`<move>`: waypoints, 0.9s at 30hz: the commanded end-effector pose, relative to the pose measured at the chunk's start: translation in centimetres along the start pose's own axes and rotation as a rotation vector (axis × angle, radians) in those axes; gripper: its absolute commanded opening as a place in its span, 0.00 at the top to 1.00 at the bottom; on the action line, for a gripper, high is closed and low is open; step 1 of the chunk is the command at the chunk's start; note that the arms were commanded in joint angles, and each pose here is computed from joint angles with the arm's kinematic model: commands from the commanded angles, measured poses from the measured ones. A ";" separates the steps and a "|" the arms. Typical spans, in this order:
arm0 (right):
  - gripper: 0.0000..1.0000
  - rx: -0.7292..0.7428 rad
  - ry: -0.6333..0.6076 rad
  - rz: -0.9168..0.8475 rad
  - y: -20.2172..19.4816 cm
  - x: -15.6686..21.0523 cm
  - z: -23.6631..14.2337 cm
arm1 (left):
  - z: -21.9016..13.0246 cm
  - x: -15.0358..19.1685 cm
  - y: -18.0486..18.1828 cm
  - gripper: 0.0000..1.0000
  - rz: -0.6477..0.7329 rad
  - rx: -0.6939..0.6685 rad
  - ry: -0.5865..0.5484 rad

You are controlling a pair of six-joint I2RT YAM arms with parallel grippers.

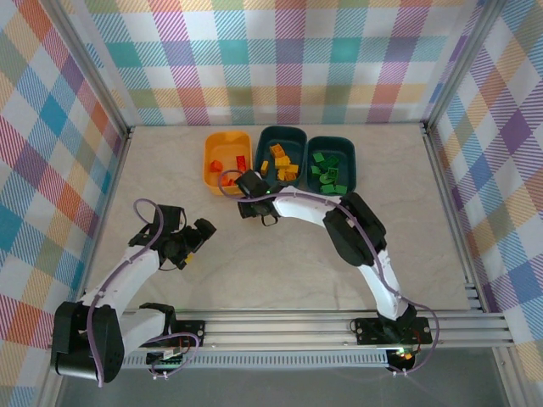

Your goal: Sort the legos into containers by color

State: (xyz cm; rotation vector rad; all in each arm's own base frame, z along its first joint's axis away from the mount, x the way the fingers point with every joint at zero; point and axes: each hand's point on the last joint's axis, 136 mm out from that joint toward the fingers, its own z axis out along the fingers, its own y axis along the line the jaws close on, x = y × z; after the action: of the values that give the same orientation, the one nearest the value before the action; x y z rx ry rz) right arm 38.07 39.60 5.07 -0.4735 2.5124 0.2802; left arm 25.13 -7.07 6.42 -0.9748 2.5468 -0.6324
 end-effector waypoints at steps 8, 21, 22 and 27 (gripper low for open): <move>0.54 -0.078 -0.183 0.056 1.8 -8.8 -1.7 | 0.7 0.4 0.5 0.00 0.009 -0.017 0.041; 0.22 -0.091 -0.247 0.059 0.8 -15.0 -3.8 | 0.0 -0.7 -1.8 0.00 0.078 0.036 0.025; 0.21 -0.096 -0.267 0.059 0.7 -15.4 -5.0 | -0.1 -0.9 -2.1 0.00 0.084 0.036 0.022; 0.17 -0.133 -0.365 0.061 -0.4 -14.9 -11.4 | -2.6 -2.8 -5.0 0.00 0.116 0.084 -0.050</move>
State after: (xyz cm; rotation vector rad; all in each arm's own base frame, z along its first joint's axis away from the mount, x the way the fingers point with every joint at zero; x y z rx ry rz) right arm 45.47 40.48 13.96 -0.3749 2.3516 0.3996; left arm 27.54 -7.84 8.81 -0.8554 2.5485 -0.6602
